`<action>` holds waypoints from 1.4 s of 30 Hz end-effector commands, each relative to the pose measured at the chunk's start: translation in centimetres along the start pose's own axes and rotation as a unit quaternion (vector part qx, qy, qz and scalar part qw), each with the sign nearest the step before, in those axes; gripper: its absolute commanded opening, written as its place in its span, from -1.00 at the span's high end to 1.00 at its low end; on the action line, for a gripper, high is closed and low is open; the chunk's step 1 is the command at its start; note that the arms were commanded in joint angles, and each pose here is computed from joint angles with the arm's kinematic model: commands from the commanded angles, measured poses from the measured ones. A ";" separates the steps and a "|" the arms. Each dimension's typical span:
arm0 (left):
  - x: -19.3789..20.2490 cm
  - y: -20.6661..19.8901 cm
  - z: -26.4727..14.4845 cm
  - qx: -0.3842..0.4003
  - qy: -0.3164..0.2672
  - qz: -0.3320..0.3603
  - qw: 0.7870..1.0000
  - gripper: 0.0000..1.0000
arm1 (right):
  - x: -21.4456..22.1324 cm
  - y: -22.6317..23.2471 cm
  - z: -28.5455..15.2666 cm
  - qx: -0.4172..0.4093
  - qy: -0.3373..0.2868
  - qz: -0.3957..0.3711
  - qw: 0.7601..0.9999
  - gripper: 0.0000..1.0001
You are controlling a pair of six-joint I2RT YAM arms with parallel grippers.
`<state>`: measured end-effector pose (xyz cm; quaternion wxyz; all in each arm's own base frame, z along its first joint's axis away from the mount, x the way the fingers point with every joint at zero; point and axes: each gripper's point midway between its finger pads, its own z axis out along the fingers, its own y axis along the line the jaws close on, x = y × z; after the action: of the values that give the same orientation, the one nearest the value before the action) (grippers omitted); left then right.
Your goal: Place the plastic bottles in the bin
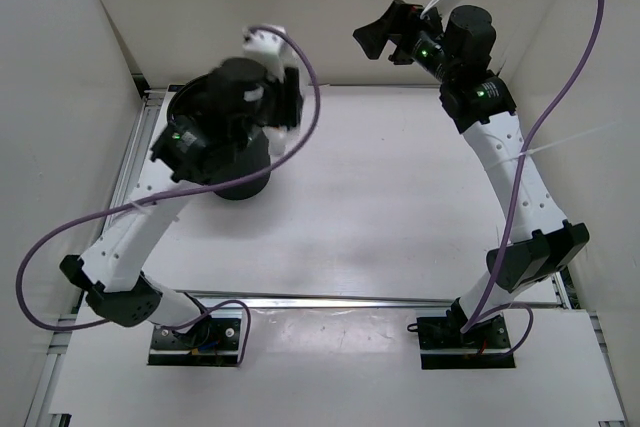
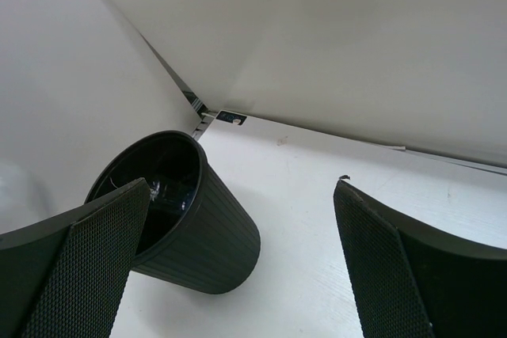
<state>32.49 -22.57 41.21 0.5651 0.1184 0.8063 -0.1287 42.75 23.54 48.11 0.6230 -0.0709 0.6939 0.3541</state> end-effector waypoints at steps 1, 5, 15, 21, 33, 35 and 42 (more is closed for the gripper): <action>-6.6 5.6 -2.1 -0.121 -0.086 0.026 0.989 -0.27 | -2.5 1.3 -0.7 -0.018 -0.034 -0.006 0.999 -1.00; -7.4 11.2 0.4 -0.208 -0.093 0.010 0.974 -0.59 | -2.1 1.1 -0.6 -0.016 -0.030 -0.005 0.999 -1.00; -5.4 15.6 2.6 -0.239 -0.075 -0.061 0.966 -1.00 | -2.6 0.9 -2.1 -0.002 -0.039 -0.026 0.999 -1.00; -2.0 18.4 -4.3 -0.319 -0.100 -0.124 0.934 -1.00 | -1.7 -0.7 -2.6 0.038 -0.025 -0.031 0.998 -1.00; 14.2 19.8 -10.8 -0.339 -0.084 -0.221 0.911 -1.00 | -1.1 -19.8 -8.9 0.382 -0.012 0.109 0.918 -1.00; 13.6 20.0 -11.2 -0.342 -0.088 -0.212 0.911 -1.00 | -1.0 -20.3 -9.5 0.342 0.021 0.176 0.923 -1.00; 13.1 21.8 -11.8 -0.409 -0.059 -0.154 0.897 -1.00 | 0.2 -23.9 -9.6 0.292 0.071 0.225 0.927 -1.00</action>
<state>25.31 1.22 29.92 0.5785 -0.2513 0.7718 0.0806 48.77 -4.24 36.40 0.4960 0.2981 0.7957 0.1788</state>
